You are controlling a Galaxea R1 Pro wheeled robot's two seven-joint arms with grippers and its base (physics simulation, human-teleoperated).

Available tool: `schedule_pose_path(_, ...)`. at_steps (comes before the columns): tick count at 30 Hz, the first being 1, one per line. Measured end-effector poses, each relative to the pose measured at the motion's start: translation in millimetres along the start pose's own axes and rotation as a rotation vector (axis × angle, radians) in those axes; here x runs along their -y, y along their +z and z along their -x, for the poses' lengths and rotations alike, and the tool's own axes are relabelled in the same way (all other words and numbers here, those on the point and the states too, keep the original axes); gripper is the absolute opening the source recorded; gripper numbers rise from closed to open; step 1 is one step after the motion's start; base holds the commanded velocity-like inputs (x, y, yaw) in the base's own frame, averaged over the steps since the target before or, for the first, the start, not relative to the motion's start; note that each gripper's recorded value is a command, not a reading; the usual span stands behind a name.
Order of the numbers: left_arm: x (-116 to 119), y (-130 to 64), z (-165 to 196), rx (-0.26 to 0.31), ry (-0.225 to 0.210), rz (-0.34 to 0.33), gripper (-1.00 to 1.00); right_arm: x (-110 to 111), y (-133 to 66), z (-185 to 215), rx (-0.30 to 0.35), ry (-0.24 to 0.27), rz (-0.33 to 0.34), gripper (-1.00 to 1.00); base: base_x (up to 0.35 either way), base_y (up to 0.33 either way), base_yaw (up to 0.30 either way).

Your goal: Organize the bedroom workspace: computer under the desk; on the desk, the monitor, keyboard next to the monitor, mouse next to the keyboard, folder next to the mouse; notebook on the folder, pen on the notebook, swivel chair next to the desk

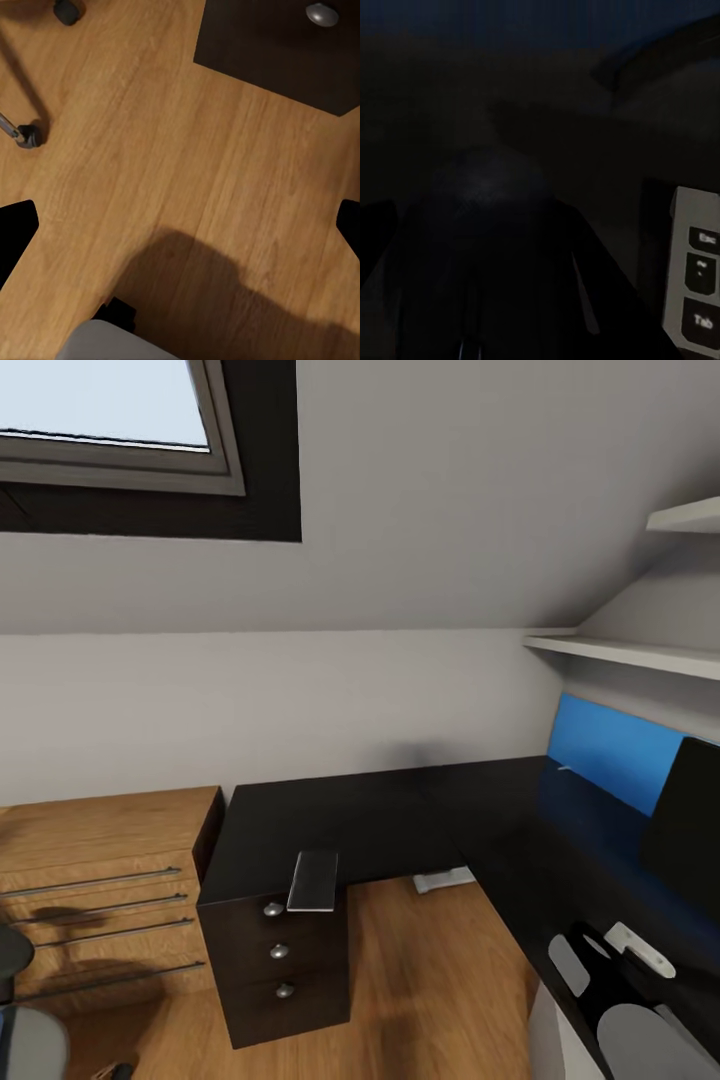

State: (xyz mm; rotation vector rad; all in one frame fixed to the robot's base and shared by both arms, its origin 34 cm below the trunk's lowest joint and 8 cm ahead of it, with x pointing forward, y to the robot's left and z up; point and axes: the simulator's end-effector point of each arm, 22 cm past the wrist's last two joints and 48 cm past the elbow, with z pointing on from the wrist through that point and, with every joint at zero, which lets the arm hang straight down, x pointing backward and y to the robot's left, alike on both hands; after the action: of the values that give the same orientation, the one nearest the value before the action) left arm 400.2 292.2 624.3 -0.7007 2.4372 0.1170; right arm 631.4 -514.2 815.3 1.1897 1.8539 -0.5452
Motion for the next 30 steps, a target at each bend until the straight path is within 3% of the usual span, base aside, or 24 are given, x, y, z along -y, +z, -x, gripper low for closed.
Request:
schedule_pose_path(3,0.1,3.5,-2.3,0.000,0.000,0.000,1.00,1.3,2.7,-7.6,-0.020,0.030,-0.004,-1.00,0.000,0.000,0.000)
schedule_pose_path(16,0.0,19.1,-12.0,0.001,-0.001,-0.001,1.00,4.6,15.2,-18.8,-0.011,0.051,-0.010,-1.00,0.000,0.000,0.000)
schedule_pose_path(20,-0.2,20.4,-12.9,0.001,-0.002,0.000,1.00,16.8,22.4,-8.9,0.013,0.106,-0.034,-1.00,0.000,0.000,0.000)
schedule_pose_path(30,-0.2,20.4,-12.9,0.001,-0.002,0.000,1.00,22.8,25.7,-4.4,0.018,0.119,-0.045,-1.00,0.000,0.000,0.000)
